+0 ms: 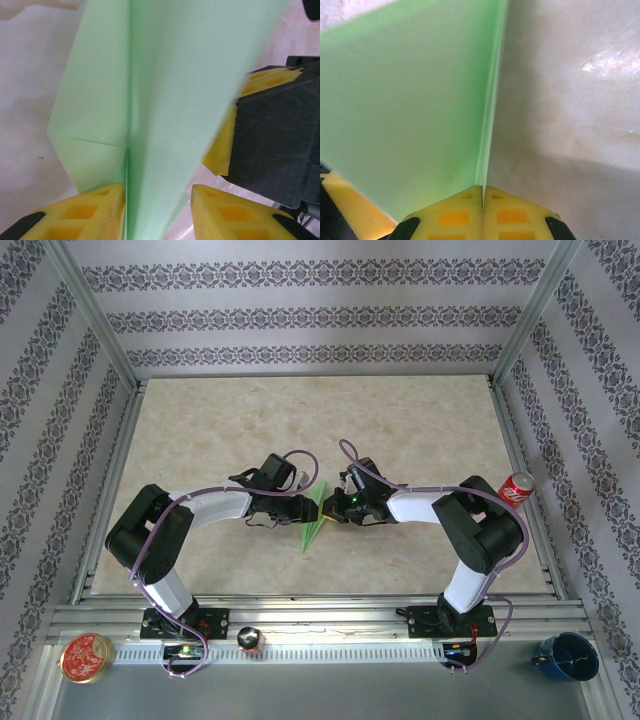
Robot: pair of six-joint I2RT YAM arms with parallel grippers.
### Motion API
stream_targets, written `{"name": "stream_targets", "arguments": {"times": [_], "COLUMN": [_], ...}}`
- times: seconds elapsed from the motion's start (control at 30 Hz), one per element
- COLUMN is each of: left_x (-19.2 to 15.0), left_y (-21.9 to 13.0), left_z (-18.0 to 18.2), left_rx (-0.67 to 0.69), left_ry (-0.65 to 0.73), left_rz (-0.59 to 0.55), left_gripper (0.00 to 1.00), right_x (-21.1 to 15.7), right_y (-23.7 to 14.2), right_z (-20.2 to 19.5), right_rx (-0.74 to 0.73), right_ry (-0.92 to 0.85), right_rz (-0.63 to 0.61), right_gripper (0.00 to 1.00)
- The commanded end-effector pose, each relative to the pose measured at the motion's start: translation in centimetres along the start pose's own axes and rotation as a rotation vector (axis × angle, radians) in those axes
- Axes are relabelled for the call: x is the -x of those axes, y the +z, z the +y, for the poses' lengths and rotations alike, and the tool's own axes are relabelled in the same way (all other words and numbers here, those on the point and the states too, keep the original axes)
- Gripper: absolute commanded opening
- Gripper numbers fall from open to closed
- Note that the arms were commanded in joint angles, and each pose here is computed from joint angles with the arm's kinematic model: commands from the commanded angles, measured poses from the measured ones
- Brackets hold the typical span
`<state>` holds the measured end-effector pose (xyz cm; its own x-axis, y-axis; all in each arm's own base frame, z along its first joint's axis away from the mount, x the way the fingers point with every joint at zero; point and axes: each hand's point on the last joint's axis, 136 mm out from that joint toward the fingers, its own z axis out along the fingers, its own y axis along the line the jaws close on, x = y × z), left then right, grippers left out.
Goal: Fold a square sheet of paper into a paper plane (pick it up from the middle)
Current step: Move a paper plane to the center of the table.
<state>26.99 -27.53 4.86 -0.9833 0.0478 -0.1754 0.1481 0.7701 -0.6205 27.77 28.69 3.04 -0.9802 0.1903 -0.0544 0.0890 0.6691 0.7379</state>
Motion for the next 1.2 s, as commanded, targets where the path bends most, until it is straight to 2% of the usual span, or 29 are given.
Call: {"name": "stream_targets", "arguments": {"times": [0.0,0.2,0.43,0.8,1.17], "left_x": [-0.7,-1.2,-1.3,-1.6,-1.3], "left_y": [-0.2,-0.1,0.4,0.9,0.9], "left_z": [-0.9,-0.5,0.4,0.9,1.1], "left_rx": [-0.032,-0.016,0.026,0.066,0.089], "left_ry": [0.03,0.036,0.031,0.051,0.051], "left_rz": [0.016,0.028,0.044,0.079,0.067], "left_gripper": [0.43,0.47,0.42,0.42,0.22], "right_x": [0.3,0.4,0.3,0.3,0.3], "right_y": [-0.1,0.0,0.1,0.0,0.0], "right_z": [0.3,0.4,0.3,0.2,0.1], "right_rx": [0.027,0.034,0.033,0.036,0.039], "right_ry": [0.007,0.007,0.009,0.015,0.018], "right_rz": [-0.002,-0.001,0.005,-0.001,0.003], "right_gripper": [0.03,0.03,0.04,0.03,0.04]}}
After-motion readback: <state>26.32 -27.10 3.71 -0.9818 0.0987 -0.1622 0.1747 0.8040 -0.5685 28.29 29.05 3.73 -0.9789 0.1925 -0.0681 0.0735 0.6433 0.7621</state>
